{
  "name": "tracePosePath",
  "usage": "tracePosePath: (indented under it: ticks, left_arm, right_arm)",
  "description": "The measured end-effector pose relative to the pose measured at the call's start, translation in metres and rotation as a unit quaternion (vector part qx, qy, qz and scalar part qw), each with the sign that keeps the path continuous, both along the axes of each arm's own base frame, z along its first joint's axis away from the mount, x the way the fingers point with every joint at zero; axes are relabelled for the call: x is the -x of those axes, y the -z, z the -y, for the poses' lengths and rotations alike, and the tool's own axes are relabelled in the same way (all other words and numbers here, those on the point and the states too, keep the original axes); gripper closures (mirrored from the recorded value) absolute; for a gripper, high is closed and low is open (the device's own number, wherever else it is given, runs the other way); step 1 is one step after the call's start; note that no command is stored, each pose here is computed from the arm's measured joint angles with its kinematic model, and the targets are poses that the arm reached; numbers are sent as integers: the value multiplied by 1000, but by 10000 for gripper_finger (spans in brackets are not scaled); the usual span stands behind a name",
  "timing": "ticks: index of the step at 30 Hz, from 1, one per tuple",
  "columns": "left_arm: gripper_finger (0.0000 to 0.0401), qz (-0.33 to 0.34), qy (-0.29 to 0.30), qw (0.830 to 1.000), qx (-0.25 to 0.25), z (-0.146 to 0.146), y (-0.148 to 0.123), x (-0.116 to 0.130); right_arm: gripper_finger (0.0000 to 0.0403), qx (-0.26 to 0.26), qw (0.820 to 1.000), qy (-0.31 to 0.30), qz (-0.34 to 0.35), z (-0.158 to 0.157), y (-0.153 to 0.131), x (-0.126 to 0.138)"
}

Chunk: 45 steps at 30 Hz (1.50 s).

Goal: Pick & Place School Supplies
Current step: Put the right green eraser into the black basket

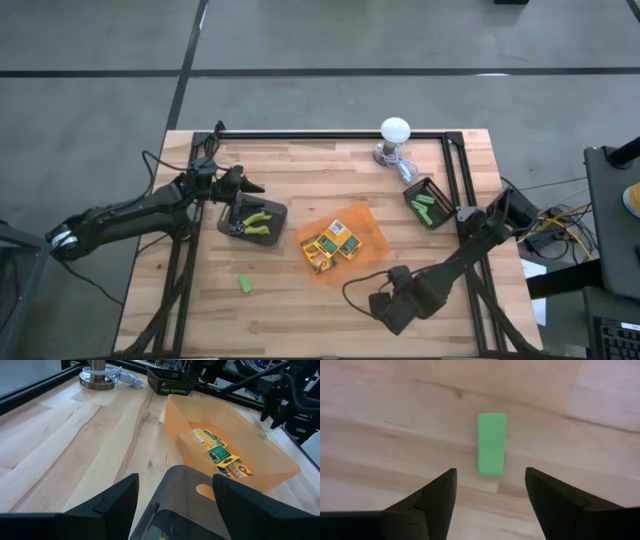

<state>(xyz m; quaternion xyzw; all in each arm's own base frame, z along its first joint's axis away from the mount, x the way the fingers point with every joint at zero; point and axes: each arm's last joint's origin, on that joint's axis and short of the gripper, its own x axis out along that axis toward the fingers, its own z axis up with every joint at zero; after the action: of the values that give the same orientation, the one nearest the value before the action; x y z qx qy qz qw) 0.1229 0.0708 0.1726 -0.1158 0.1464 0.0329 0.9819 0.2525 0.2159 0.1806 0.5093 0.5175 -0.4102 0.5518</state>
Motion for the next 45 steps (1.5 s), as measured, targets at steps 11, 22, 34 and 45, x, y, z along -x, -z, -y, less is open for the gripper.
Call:
tracePosePath:
  ticks: [11,22,34,45]
  left_arm:
    - [142,0,0,1000,0,0,0,0]
    - [142,0,0,1000,0,0,0,0]
    - [142,0,0,1000,0,0,0,0]
    - [142,0,0,1000,0,0,0,0]
  right_arm:
    - [156,11,1000,-2,-10,-1,20,-9]
    - [179,22,999,-22,-21,-2,31,-11]
    - [198,28,999,-24,-36,-4,45,-14]
    - [252,31,998,-39,-40,-3,43,-12]
